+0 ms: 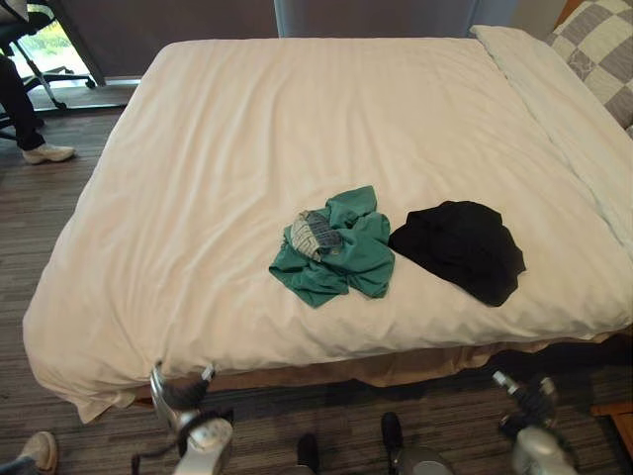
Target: Tidy up the quilt and then pick up the clothes from the bed and put them into the laundry hamper.
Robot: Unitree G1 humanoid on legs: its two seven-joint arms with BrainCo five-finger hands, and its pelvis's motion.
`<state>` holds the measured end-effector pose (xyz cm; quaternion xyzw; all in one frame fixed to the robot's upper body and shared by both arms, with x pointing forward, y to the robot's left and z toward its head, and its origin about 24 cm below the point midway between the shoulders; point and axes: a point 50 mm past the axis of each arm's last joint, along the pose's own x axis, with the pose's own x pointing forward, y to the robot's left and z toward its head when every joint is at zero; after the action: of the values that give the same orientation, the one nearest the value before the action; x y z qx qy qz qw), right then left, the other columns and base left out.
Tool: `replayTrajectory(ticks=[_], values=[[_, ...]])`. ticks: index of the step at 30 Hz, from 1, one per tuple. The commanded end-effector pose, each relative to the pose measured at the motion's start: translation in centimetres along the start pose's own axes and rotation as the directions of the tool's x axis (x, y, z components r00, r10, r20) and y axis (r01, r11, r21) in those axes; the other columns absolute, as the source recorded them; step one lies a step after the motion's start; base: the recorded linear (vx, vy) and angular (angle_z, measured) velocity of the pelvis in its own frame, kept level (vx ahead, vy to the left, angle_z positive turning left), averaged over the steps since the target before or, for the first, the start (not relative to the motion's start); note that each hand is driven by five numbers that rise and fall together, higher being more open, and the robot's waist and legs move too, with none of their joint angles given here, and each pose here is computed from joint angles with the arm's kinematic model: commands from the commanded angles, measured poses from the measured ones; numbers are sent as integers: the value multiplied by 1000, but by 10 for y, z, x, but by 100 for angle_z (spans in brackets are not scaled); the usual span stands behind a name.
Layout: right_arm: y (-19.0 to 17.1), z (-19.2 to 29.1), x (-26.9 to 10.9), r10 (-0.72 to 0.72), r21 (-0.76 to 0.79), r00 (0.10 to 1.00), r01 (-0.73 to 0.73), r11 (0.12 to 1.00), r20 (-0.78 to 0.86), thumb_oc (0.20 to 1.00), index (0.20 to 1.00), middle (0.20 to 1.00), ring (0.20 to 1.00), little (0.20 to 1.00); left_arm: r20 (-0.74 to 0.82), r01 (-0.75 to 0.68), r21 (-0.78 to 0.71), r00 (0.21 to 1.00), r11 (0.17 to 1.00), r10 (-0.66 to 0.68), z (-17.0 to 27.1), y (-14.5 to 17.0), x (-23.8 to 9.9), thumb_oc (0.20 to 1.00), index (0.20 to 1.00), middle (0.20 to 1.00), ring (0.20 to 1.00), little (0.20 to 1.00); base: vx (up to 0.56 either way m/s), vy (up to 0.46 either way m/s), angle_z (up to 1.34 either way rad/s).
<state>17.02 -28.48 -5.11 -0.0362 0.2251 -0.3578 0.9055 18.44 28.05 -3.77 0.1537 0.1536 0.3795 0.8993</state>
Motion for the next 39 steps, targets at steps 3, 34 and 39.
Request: replayTrajectory(ticks=[3,34,39], values=[[-18,111,7,-47,-128,906,111,986,420,1000,1000,1000,1000,1000,447,-11,-25,894,1000,21,127,37,31,1000,1000,1000,1000,1000,71,0,8],[153,373,-10,181,-458,695,235,858,696,1000,1000,1000,1000,1000,836,-61,402,433,914,-338,373,-104,20,1000,1000,1000,1000,1000,-94,-101,-5],[177,365,-19,290,-549,736,131,825,611,200,200,200,200,200,693,-101,589,573,801,-437,346,-121,36,200,200,200,200,200,-86,80,-1]])
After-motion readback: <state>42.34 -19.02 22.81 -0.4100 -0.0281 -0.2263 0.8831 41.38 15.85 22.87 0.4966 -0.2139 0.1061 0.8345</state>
